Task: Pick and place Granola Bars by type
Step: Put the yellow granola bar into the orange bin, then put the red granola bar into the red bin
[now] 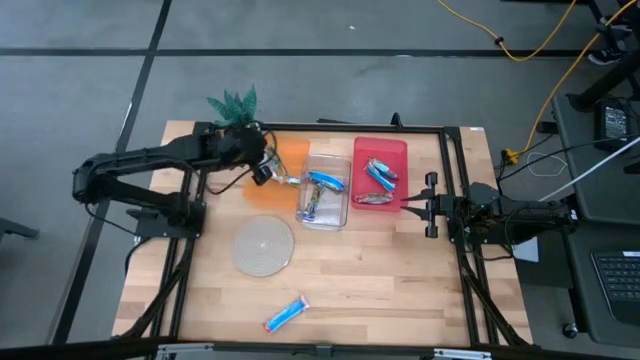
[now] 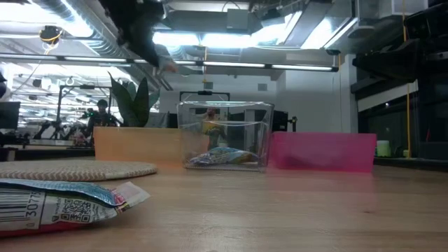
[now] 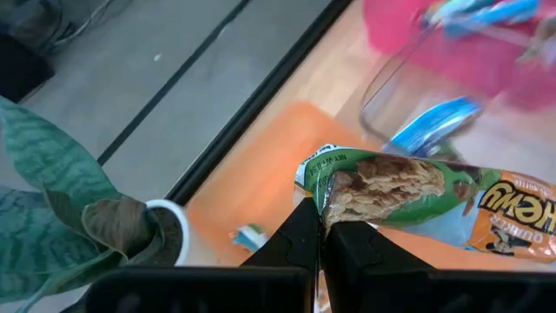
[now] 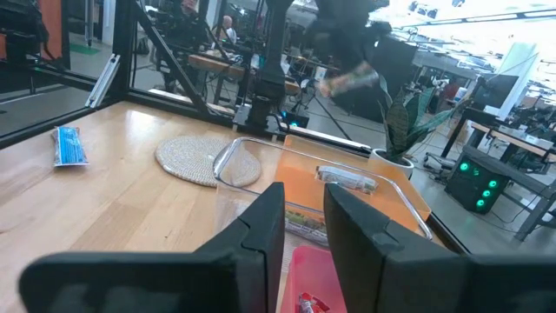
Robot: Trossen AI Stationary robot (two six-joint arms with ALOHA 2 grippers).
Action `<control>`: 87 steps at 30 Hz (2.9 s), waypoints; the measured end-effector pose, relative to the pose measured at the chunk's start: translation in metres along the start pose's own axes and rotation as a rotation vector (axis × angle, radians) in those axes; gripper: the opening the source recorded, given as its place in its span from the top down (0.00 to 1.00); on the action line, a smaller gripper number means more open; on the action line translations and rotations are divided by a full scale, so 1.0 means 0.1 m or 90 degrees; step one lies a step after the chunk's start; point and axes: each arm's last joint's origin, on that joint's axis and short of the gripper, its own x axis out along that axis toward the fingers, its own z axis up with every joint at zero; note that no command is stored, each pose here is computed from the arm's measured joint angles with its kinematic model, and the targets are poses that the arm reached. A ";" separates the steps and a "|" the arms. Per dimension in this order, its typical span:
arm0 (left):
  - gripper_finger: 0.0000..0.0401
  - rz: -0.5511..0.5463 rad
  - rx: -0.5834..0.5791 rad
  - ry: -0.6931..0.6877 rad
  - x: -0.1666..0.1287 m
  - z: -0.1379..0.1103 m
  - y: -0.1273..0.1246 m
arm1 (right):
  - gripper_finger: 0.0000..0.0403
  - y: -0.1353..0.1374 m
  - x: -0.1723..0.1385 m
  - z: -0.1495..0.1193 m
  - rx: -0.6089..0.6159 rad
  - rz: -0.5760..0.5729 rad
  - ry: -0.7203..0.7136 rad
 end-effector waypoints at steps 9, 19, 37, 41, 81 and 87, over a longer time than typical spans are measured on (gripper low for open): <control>1.00 0.040 0.028 0.072 0.53 0.04 0.00 | 0.78 0.00 0.00 0.00 0.000 0.000 0.000; 0.99 0.030 0.018 0.140 1.11 0.01 0.09 | 0.78 0.00 0.00 0.00 0.000 0.000 0.000; 0.99 0.017 -0.014 0.237 1.69 -0.45 0.29 | 0.78 0.00 0.00 0.00 0.000 0.000 0.000; 0.99 -0.006 -0.001 0.255 1.72 -0.59 0.29 | 0.78 0.00 0.00 0.00 0.000 0.000 0.000; 0.52 -0.175 -0.036 0.128 0.54 -0.15 0.14 | 0.78 0.00 0.00 0.00 0.000 0.000 0.000; 0.52 -0.244 -0.031 0.061 0.07 -0.13 -0.05 | 0.78 0.00 0.00 0.00 0.000 0.000 0.000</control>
